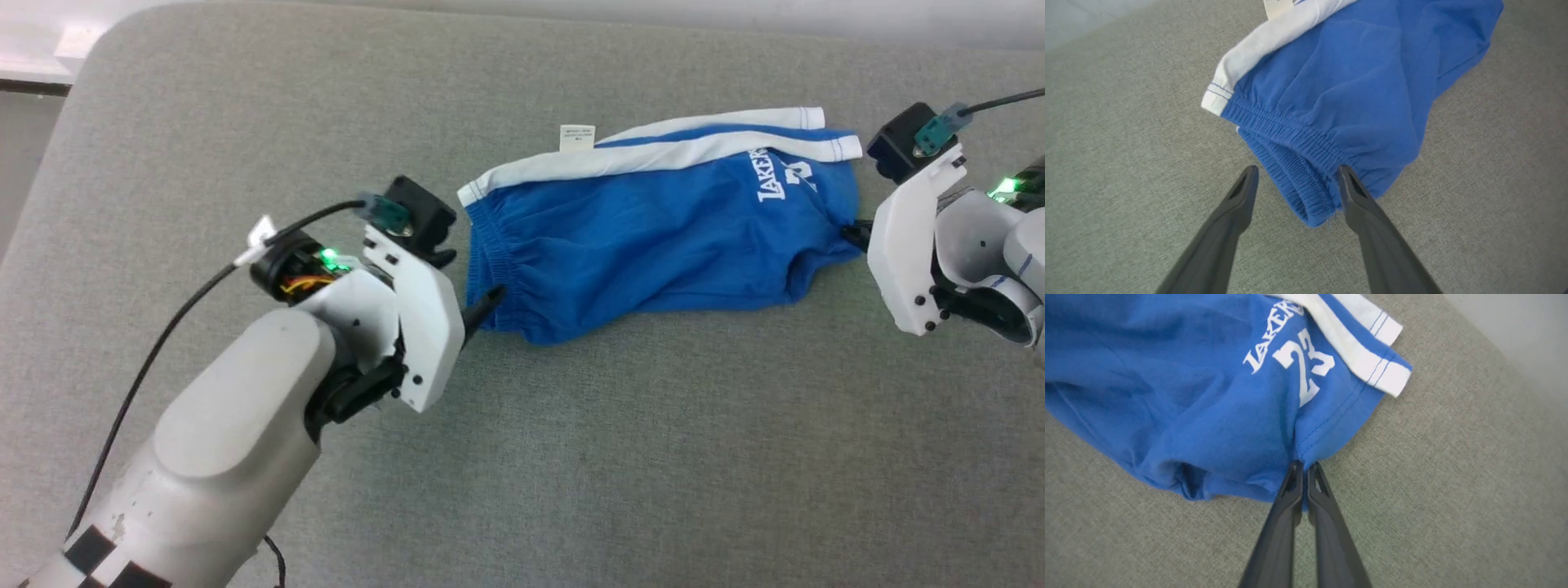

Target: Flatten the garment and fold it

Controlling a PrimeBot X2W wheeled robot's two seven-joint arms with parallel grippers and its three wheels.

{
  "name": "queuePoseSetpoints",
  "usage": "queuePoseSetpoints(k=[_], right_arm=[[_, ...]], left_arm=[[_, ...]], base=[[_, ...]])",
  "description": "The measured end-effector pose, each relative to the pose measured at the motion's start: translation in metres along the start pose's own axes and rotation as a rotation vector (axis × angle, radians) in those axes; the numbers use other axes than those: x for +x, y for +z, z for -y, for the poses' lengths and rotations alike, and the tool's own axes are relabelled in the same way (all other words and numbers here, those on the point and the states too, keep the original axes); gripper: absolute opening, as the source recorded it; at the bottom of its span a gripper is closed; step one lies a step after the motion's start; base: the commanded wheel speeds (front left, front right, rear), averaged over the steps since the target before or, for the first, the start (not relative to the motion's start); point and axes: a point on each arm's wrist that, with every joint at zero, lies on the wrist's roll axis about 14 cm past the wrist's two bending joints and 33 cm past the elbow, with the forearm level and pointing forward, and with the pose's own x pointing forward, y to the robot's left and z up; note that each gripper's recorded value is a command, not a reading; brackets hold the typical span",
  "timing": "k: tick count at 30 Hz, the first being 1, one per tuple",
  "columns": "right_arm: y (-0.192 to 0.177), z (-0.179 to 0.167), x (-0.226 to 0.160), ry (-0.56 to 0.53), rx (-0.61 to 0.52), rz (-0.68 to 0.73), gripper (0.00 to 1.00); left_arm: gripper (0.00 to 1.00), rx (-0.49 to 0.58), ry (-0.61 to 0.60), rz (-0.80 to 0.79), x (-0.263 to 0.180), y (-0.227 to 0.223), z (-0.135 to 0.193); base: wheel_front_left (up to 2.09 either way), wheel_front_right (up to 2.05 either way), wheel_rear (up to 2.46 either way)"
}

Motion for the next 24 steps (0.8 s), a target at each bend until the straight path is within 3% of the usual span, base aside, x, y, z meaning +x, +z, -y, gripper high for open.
queuePoseSetpoints(k=[8,15,16,17,24], right_arm=[[-0.005,0.0,0.007,0.005,-0.007,-0.012,0.0],[-0.013,0.002,0.008,0.0,-0.008,-0.022,0.0],[-0.012,0.002,0.007,-0.002,-0.008,-0.015,0.0],[-0.01,0.002,0.006,-0.004,-0.007,-0.004,0.0],[0.011,0.01,-0.023,-0.04,-0.001,0.136,0.0]], left_arm=[[1.0,-0.003,-0.044,-0.189,0.031,-0.04,0.011],[0.98,0.063,-0.074,-0.258,0.046,-0.044,0.017],[0.32,0.059,-0.075,-0.245,0.047,-0.042,0.017],[0.0,0.051,-0.076,-0.226,0.047,-0.04,0.016],[0.0,-0.019,-0.049,-0.048,0.032,-0.017,0.008]], base=[[0.0,0.0,0.0],[0.0,0.0,0.0],[0.0,0.0,0.0],[0.0,0.0,0.0],[0.0,0.0,0.0]])
